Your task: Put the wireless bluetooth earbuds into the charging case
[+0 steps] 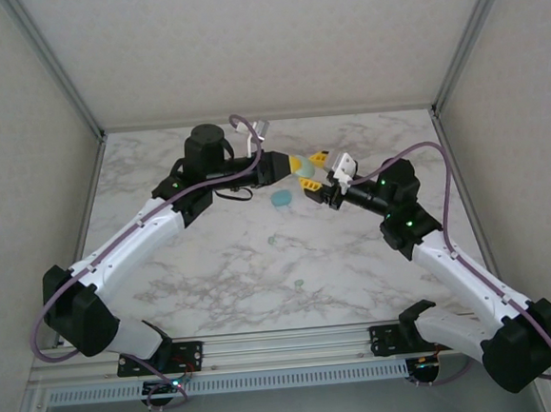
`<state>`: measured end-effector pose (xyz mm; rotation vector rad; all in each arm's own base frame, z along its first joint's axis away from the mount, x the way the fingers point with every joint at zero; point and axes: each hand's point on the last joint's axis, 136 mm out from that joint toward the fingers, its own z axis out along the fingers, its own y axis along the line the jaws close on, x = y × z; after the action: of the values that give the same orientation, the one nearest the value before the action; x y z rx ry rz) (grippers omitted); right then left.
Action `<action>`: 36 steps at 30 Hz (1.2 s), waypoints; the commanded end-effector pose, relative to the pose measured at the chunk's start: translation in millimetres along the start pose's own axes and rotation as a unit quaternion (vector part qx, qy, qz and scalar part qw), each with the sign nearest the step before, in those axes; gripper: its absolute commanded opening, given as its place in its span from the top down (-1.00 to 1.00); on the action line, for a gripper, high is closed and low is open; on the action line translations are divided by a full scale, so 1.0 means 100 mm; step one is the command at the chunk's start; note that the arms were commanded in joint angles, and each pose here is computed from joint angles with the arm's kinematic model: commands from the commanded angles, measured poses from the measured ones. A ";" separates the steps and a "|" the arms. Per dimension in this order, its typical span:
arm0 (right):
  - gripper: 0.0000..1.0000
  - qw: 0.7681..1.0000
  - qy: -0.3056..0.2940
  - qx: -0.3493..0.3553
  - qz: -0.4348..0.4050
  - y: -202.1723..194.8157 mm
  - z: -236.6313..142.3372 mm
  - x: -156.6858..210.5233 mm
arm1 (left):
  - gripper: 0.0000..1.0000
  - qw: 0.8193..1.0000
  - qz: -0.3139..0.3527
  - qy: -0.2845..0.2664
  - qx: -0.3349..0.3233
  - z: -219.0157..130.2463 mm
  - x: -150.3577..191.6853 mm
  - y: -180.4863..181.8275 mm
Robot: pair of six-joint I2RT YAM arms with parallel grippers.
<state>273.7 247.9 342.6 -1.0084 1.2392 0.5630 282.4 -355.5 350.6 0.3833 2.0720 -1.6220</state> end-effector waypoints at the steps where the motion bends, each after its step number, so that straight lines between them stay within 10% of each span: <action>1: 0.11 1.000 -0.012 0.003 -0.007 -0.07 0.01 -0.16 | 0.82 0.999 0.015 -0.005 0.030 -0.10 -0.03 -0.20; 7: 0.27 1.000 -0.002 -0.001 0.006 -0.07 0.02 -0.16 | 0.61 0.999 0.030 -0.009 0.033 -0.13 -0.05 -0.26; 15: 0.38 0.992 0.035 -0.082 0.090 0.09 0.06 -0.19 | -0.30 0.984 0.159 -0.067 -0.035 -0.42 -0.15 -0.28; 24: 0.40 0.961 0.029 -0.238 0.134 0.44 -0.03 -0.48 | -0.34 0.853 0.511 -0.070 -0.086 -0.84 0.26 -0.15; 36: 0.39 0.950 0.038 -0.283 0.129 0.56 -0.02 -0.52 | -0.23 0.866 0.501 0.004 0.012 -0.62 0.44 -0.29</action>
<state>222.1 280.1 368.5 -1.3117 1.3554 1.1175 228.2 -304.1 338.2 1.1771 1.5085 -0.9365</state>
